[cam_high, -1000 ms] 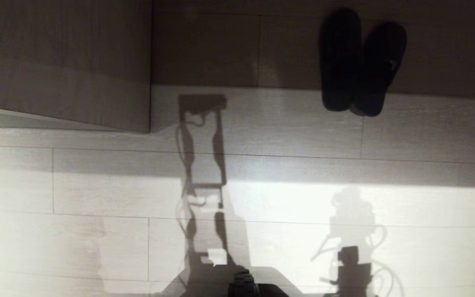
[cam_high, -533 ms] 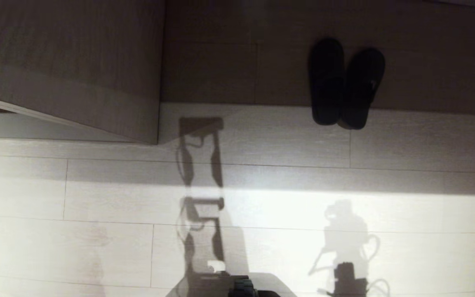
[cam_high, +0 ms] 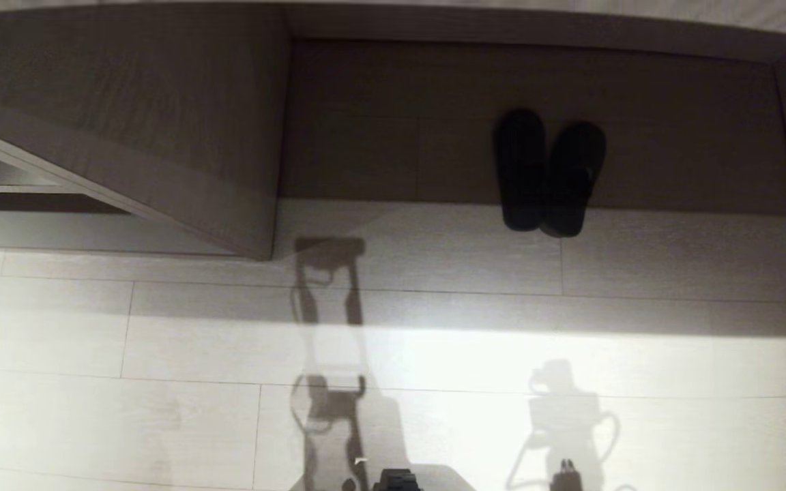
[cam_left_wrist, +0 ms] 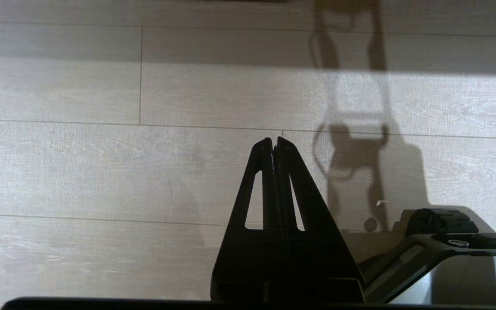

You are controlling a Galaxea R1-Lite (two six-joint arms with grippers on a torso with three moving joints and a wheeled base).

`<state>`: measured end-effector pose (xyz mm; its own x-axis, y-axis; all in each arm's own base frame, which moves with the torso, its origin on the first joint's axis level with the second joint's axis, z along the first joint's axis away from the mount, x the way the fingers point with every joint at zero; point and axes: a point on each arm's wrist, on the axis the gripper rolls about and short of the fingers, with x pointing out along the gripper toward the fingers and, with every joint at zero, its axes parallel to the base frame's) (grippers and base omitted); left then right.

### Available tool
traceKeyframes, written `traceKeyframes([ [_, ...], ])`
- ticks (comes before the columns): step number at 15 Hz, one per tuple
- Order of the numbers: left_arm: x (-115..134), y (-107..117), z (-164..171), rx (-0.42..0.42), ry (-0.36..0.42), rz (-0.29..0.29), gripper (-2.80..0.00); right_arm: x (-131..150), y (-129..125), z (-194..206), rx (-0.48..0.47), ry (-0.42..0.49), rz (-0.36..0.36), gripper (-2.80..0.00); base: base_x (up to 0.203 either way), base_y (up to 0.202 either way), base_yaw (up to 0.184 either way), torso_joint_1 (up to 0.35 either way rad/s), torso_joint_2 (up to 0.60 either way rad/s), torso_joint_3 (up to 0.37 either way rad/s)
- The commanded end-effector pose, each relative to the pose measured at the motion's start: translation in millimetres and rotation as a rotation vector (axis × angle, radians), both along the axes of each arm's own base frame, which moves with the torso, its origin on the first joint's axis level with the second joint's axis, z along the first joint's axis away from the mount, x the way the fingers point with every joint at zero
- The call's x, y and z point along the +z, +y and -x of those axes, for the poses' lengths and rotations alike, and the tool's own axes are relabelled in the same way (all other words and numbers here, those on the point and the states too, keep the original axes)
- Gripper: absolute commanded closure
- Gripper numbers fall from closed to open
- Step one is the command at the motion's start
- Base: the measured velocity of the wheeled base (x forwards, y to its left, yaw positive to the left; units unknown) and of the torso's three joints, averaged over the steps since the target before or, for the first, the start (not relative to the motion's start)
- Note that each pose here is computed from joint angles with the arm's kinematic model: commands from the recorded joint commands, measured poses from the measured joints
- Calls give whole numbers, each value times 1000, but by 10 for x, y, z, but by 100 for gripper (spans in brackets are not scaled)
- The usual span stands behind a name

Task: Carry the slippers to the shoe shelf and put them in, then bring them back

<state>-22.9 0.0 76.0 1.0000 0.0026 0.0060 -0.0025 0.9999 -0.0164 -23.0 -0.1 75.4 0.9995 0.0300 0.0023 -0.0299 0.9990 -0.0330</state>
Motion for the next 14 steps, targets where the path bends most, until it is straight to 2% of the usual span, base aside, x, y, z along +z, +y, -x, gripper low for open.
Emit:
traceKeyframes([
  [1, 1, 0, -1, 1, 0, 0, 0, 1, 0, -2, 1, 2, 1, 0, 0, 0, 0, 2, 2, 207],
  [14, 1, 0, -1, 1, 0, 0, 0, 1, 0, -2, 1, 2, 1, 0, 0, 0, 0, 2, 2, 201],
])
